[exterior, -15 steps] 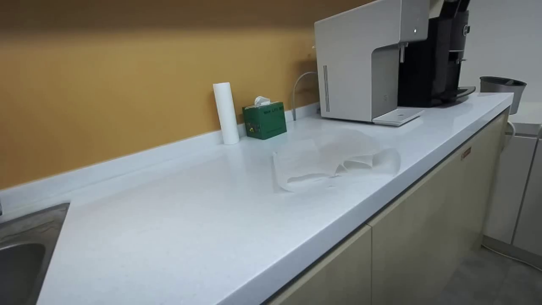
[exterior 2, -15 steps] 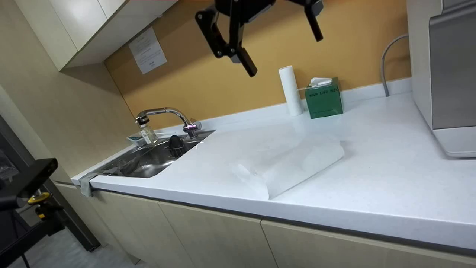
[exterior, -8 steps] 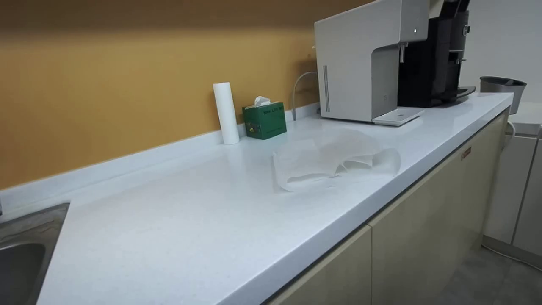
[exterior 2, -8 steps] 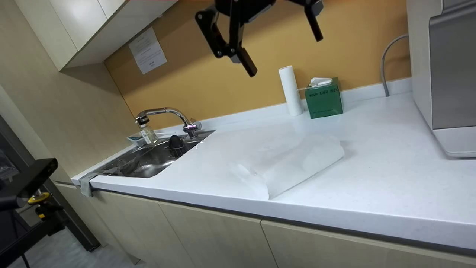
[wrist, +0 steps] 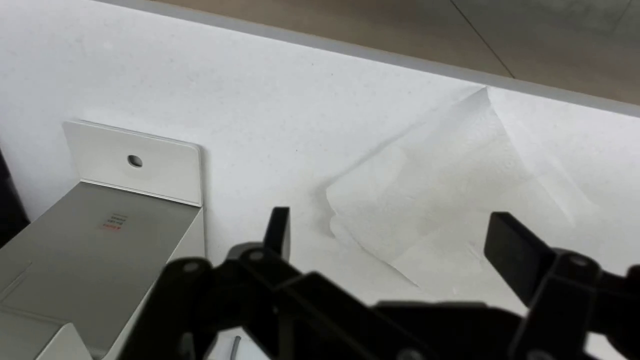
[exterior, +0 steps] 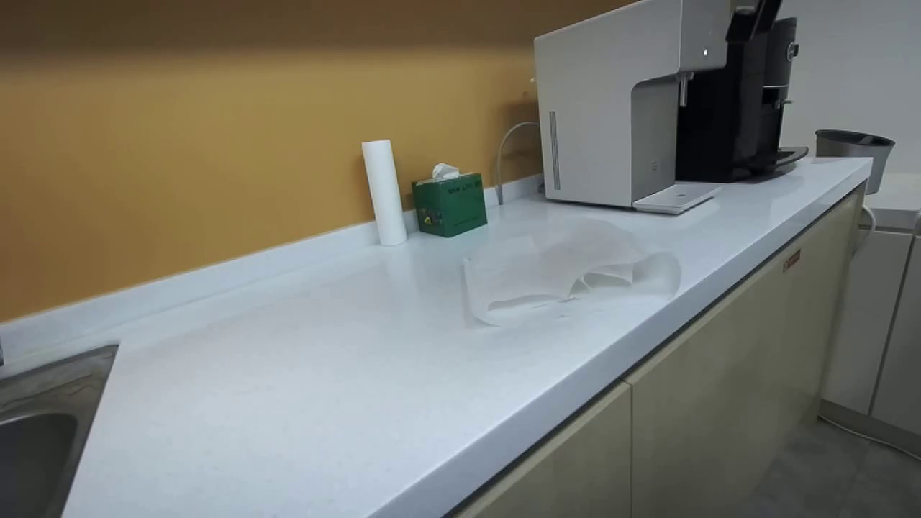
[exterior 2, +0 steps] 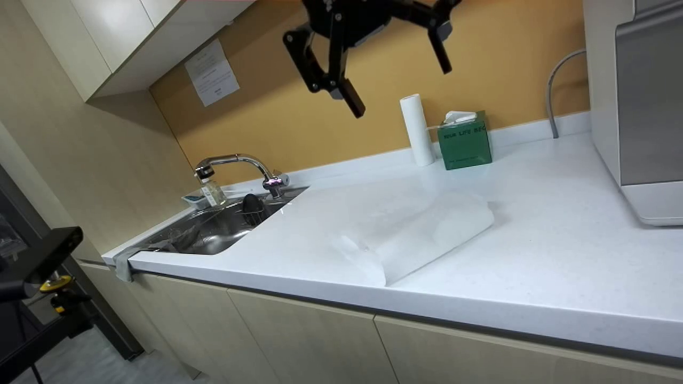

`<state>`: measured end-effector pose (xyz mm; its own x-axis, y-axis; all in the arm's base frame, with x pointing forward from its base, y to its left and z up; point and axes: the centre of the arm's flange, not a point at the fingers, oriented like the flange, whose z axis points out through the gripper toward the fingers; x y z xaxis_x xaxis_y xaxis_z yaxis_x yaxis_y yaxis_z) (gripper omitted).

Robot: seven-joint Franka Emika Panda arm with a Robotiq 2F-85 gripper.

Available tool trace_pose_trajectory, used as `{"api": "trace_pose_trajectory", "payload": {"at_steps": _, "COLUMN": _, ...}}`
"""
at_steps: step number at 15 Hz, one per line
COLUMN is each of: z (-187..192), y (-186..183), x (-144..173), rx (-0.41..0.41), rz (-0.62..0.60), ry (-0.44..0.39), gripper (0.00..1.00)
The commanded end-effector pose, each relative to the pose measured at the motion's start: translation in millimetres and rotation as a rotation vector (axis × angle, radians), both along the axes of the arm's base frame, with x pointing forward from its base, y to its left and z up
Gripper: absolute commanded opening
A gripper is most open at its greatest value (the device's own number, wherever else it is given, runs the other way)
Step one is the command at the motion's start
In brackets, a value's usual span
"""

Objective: Wipe the counter top using the paper towel

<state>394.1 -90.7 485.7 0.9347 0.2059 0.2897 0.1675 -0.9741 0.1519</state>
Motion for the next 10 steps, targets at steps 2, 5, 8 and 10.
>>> {"api": "trace_pose_trajectory", "payload": {"at_steps": 2, "z": -30, "y": 36, "x": 32, "rx": 0.001, "rz": -0.008, "ry": 0.046, "gripper": 1.00}}
{"api": "trace_pose_trajectory", "payload": {"at_steps": 5, "z": -53, "y": 59, "x": 48, "rx": -0.001, "rz": -0.001, "ry": 0.112, "gripper": 1.00}}
{"api": "trace_pose_trajectory", "payload": {"at_steps": 8, "z": -64, "y": 63, "x": 36, "rx": 0.016, "rz": 0.030, "ry": 0.127, "gripper": 1.00}}
{"api": "trace_pose_trajectory", "payload": {"at_steps": 10, "z": -73, "y": 70, "x": 42, "rx": 0.038, "rz": 0.033, "ry": 0.147, "gripper": 1.00}}
